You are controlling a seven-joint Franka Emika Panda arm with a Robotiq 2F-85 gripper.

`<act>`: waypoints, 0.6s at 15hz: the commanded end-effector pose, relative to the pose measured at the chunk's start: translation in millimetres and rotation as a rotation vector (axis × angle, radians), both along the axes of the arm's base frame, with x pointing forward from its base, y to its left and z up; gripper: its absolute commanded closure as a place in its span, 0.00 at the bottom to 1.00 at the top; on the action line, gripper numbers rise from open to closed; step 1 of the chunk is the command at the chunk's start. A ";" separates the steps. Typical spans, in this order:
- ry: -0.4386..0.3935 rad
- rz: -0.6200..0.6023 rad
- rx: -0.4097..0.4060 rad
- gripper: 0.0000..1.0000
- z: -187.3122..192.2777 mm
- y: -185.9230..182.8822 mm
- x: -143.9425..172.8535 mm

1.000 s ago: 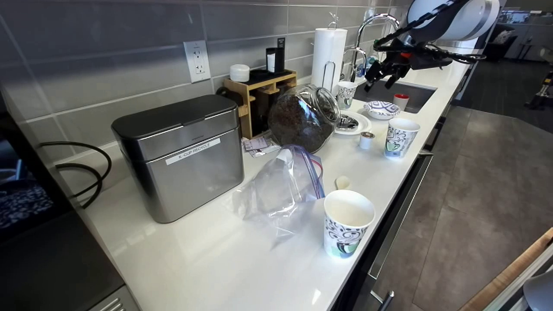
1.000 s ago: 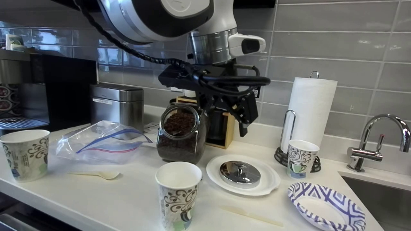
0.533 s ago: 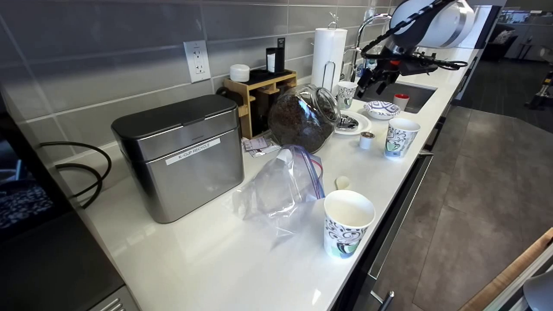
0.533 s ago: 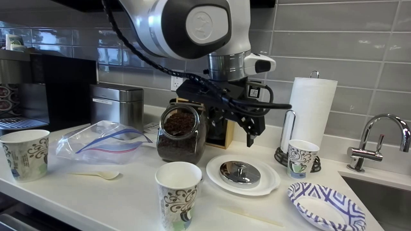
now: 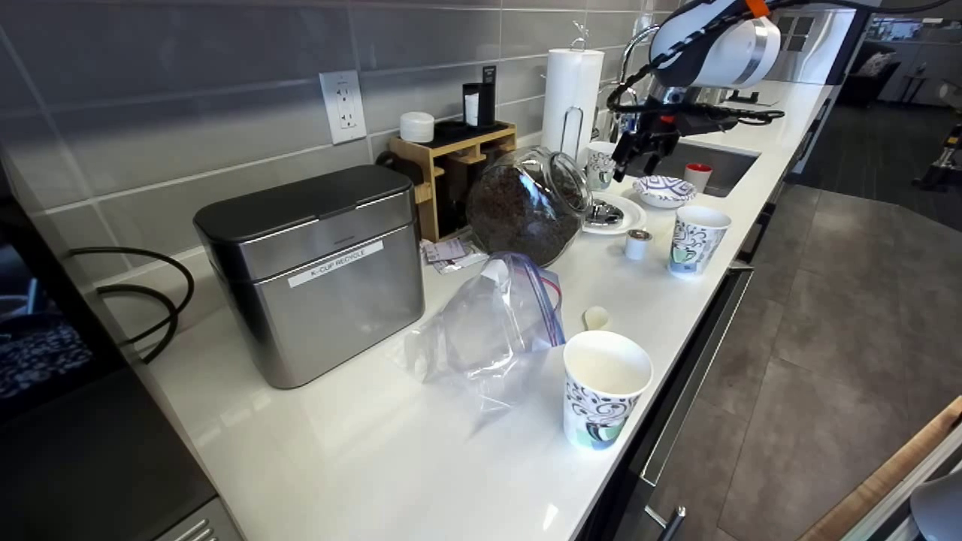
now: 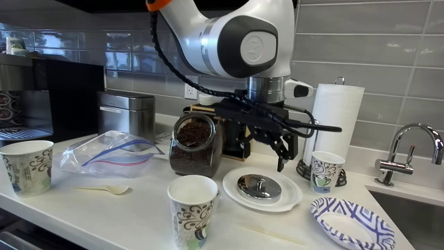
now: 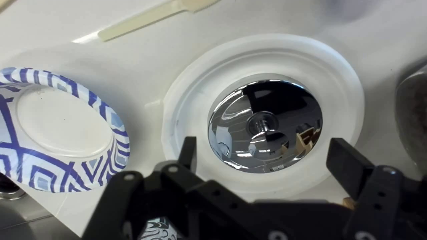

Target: Put the lid on the jar

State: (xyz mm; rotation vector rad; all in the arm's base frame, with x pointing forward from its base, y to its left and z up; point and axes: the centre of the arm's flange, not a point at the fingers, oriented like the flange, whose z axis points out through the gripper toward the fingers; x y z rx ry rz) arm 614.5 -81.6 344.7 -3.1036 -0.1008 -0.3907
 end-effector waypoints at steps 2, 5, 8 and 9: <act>0.069 0.022 -0.005 0.00 -13.2 -0.3 34.6; 0.080 0.036 -0.011 0.00 -19.6 6.6 45.3; 0.066 0.051 -0.015 0.00 -25.4 14.9 57.1; 0.063 0.057 -0.015 0.00 -27.1 17.6 60.0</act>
